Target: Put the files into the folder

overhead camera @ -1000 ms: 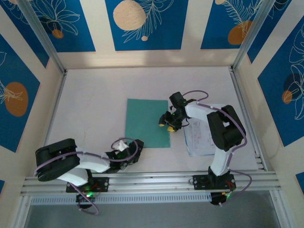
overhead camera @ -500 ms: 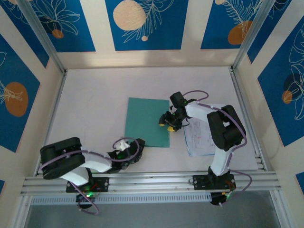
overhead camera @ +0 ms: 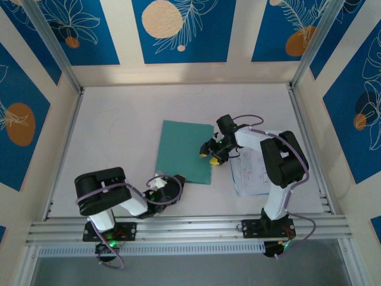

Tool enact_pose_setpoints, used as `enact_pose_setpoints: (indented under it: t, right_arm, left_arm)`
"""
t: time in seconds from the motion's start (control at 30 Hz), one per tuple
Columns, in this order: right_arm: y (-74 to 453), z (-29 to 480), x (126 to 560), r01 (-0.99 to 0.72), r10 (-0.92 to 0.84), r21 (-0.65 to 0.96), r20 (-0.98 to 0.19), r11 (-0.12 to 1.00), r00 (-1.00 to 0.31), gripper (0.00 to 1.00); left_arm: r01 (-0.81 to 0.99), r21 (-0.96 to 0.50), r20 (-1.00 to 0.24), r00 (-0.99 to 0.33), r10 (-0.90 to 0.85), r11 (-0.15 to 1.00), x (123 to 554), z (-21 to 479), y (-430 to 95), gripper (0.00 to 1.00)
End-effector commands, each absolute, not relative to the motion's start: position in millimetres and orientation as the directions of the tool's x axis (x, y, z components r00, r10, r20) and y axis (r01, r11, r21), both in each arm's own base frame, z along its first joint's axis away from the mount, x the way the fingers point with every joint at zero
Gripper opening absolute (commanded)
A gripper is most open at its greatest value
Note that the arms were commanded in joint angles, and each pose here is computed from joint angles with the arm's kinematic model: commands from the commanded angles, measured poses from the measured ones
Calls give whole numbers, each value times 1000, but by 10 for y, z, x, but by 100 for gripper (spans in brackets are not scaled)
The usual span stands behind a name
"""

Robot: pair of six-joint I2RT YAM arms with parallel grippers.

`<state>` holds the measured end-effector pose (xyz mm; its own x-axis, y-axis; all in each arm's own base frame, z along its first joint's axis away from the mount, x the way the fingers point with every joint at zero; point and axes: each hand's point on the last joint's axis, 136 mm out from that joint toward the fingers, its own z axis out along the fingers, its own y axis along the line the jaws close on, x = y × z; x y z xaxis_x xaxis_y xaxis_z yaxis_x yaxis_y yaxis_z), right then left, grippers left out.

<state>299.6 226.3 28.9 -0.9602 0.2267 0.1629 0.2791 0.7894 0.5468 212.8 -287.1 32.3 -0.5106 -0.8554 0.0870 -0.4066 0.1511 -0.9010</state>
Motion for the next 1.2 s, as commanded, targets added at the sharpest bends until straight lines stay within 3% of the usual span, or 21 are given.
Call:
enact_pose_setpoints:
  t: [0.0,0.27,0.63,1.17]
  right_arm:
    - [2232,124,2853,298,211,528,220,795,-952,59]
    - [2249,355,2933,267,206,579,171,770,-964,66]
    - [2220,596,2951,265,225,644,145,718,-963,67]
    - [1940,834,2961,304,317,722,123,622,-940,69]
  left_arm:
    - [-359,-930,128,-512,-850,76,2177,531,-2990,0]
    - [-314,-947,114,-525,-843,68,2165,717,-3025,0]
    - [-256,-967,139,-549,-824,8,2174,975,-3114,0]
    - [-245,-970,135,-563,-815,9,2134,1032,-3126,0]
